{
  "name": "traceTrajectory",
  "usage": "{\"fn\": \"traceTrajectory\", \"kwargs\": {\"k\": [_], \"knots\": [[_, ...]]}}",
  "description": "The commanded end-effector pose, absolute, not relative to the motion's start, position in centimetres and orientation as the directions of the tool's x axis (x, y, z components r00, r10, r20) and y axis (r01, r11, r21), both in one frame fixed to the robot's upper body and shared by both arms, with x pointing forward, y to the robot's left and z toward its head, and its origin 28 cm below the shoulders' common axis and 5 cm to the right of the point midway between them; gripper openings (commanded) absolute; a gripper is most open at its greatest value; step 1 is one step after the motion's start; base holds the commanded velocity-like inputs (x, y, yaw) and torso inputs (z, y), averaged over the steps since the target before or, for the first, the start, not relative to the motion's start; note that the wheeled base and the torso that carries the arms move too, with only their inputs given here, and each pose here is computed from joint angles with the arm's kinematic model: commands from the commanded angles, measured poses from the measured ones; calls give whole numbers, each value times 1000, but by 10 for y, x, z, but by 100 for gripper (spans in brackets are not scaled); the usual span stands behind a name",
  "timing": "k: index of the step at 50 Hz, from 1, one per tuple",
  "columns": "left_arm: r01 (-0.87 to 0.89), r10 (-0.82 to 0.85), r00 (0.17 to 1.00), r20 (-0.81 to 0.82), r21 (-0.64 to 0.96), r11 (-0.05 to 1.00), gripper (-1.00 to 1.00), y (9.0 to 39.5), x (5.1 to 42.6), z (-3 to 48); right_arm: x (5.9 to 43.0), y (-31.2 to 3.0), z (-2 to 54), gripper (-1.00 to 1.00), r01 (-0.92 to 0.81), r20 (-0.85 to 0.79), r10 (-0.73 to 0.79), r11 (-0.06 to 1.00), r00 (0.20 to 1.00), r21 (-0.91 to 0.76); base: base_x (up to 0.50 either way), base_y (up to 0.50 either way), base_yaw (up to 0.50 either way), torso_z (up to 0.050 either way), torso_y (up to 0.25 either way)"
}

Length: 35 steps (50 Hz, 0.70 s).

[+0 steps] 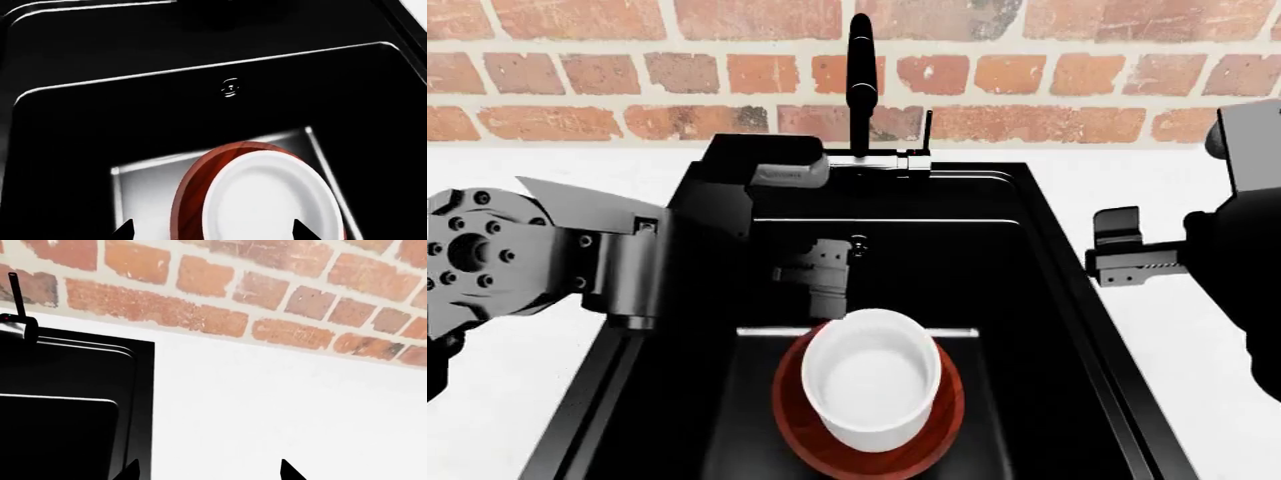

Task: Stack the bowls in the sink.

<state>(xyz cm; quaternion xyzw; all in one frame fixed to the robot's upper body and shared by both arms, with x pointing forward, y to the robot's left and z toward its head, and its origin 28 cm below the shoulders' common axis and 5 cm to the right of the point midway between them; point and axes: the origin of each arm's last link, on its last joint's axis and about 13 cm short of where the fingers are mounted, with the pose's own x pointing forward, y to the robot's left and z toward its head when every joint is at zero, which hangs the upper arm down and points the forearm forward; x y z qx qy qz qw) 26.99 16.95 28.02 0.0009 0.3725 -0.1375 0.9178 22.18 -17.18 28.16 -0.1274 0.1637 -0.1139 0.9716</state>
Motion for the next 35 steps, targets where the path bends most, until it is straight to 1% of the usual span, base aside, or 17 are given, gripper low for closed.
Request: {"fn": "traceTrajectory", "kwargs": {"k": [1,7,19,35], "knots": [[247,-231,749,-621,-63,967,100,188,244,309,208,-173,295,100,179,-246,-248,945,937,-273,0,0,0,0,0],[224,-213,780,-589,-55,973,100,199,229,319,202,-173,301,100,177,-226,-238,949,945,-260,0,0,0,0,0],[181,-164,818,-551,-24,983,100,218,209,322,189,-170,310,100,161,-177,-212,951,961,-264,0,0,0,0,0],[121,-106,890,-443,4,993,100,242,176,338,169,-168,331,100,161,-83,-185,957,979,-242,0,0,0,0,0]]}}
